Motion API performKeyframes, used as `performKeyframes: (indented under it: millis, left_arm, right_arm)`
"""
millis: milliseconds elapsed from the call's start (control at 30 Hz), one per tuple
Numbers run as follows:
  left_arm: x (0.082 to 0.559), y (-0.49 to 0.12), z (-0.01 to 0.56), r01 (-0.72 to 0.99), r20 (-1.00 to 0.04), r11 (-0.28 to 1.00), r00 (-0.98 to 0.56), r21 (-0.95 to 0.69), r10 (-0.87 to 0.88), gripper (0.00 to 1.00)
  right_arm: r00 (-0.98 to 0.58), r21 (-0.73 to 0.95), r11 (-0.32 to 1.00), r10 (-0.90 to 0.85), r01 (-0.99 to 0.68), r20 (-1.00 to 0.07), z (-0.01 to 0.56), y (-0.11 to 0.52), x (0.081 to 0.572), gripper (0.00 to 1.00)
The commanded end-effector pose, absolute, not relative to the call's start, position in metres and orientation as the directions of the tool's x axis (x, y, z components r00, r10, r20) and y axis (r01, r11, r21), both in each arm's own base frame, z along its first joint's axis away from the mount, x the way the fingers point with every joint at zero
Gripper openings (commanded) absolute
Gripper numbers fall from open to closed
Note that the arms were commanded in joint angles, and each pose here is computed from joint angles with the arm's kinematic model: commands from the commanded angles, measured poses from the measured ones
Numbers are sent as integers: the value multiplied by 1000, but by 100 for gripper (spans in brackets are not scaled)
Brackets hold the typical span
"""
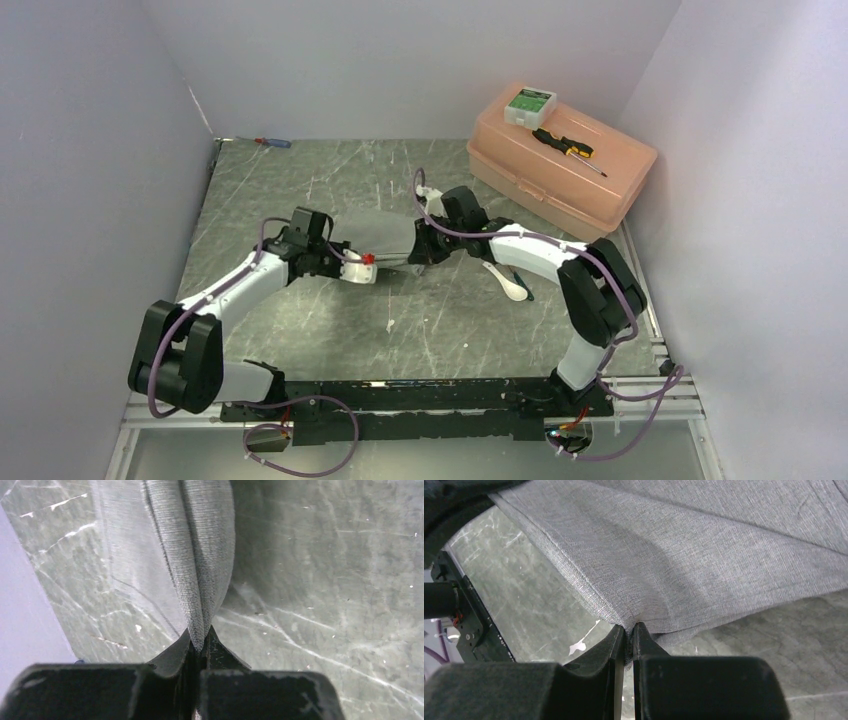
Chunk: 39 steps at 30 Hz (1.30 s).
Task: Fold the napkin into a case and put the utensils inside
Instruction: Turn over the upper triangle folded napkin at the center of the board.
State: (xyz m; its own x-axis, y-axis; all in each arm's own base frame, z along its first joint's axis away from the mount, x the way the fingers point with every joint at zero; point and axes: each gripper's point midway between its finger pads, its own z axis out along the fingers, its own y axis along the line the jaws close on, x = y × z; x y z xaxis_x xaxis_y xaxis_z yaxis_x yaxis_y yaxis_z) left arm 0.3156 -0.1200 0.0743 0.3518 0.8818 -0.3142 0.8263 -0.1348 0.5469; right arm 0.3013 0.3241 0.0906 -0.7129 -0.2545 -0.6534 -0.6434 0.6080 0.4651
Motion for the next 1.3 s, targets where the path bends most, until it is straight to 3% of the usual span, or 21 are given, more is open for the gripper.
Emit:
performKeyframes:
  millis: [0, 200, 367, 633, 833, 1000, 1267]
  left_arm:
    - [302, -121, 99, 900, -380, -84, 264, 429, 886, 3]
    - [264, -119, 129, 948, -417, -30, 167, 316, 893, 3]
    - [202, -124, 137, 974, -421, -71, 158, 215, 893, 3]
    - [121, -139, 195, 994, -465, -107, 110, 33, 879, 3]
    - [93, -140, 224, 987, -481, -134, 75, -89, 874, 3]
    - [135, -147, 179, 986, -411, -132, 79, -102, 908, 3]
    - [298, -133, 105, 978, -425, 125, -186, -167, 886, 3]
  right_arm:
    - [-649, 434, 587, -215, -683, -730, 142, 324, 303, 0]
    - [-638, 388, 615, -253, -686, -727, 144, 314, 253, 0]
    - [-636, 375, 596, -312, -710, -706, 147, 316, 195, 0]
    - [-695, 520, 501, -267, -692, -668, 214, 296, 116, 0]
    - [-734, 596, 451, -245, -665, -633, 239, 299, 105, 0]
    - [-795, 641, 482, -247, -597, -554, 193, 312, 158, 0]
    - [-827, 638, 532, -283, -556, -486, 119, 325, 265, 0]
